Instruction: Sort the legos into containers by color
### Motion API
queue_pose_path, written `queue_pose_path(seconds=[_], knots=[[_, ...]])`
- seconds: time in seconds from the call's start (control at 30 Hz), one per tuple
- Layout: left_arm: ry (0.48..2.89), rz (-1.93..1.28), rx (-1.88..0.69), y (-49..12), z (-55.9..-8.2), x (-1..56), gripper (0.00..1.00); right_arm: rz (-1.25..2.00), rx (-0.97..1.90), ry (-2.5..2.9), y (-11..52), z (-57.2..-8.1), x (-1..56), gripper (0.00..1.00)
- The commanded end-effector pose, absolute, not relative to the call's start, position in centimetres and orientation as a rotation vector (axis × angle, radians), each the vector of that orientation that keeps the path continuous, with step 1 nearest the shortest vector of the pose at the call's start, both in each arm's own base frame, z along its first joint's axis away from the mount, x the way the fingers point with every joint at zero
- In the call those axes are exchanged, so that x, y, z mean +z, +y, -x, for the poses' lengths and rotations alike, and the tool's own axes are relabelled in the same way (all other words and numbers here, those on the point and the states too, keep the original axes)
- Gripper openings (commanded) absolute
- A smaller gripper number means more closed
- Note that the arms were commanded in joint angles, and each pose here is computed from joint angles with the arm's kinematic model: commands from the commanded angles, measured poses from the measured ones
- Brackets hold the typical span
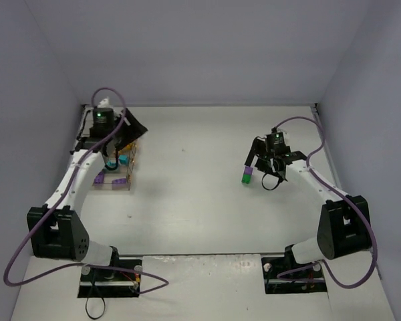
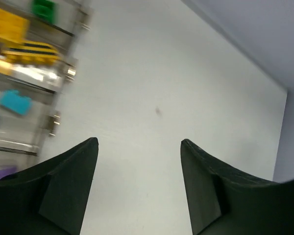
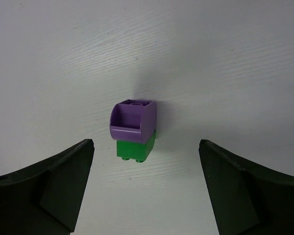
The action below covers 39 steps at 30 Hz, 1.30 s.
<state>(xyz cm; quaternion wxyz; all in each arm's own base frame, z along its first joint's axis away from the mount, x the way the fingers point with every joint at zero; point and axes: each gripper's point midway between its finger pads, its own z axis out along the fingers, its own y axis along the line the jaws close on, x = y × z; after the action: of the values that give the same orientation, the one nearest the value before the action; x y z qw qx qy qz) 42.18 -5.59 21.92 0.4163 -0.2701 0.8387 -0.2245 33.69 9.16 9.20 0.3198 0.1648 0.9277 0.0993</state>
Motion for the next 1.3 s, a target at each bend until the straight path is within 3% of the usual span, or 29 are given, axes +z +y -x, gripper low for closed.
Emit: queue_pose_path(seconds=[0.0,0.27,0.57,0.93,1.03,1.13,1.17,1.27], knots=[[2.165,0.302,-0.526,-10.6,-39.4,23.3,0.64,-0.413,0.183,2.383,9.0,-36.2,10.9,0.85],[2.252,0.047,-0.595,-17.4,-34.0,20.0,0.66,-0.363,0.143,2.463,11.3,-36.5,9.0,0.86],[2.278,-0.028,-0.673,-20.2,-32.6,18.7,0.66,-0.421,0.068,2.523,10.5,-35.5,5.8,0.85],[2.277,-0.106,-0.714,-21.9,-31.8,18.6,0.66,-0.399,0.086,2.561,11.3,-36.0,4.3,0.69],[2.281,-0.104,-0.711,-21.8,-31.7,18.4,0.66,-0.394,0.092,2.572,11.4,-35.8,3.9,0.61],[2.286,-0.108,-0.718,-21.9,-31.5,18.4,0.66,-0.393,0.1,2.557,11.4,-35.9,4.2,0.41],[2.287,-0.11,-0.724,-21.9,-31.5,18.3,0.66,-0.394,0.1,2.545,11.3,-36.0,4.5,0.26],[2.283,-0.127,-0.759,-22.5,-31.3,18.5,0.66,-0.372,0.18,2.454,12.0,-37.0,6.6,0.06]])
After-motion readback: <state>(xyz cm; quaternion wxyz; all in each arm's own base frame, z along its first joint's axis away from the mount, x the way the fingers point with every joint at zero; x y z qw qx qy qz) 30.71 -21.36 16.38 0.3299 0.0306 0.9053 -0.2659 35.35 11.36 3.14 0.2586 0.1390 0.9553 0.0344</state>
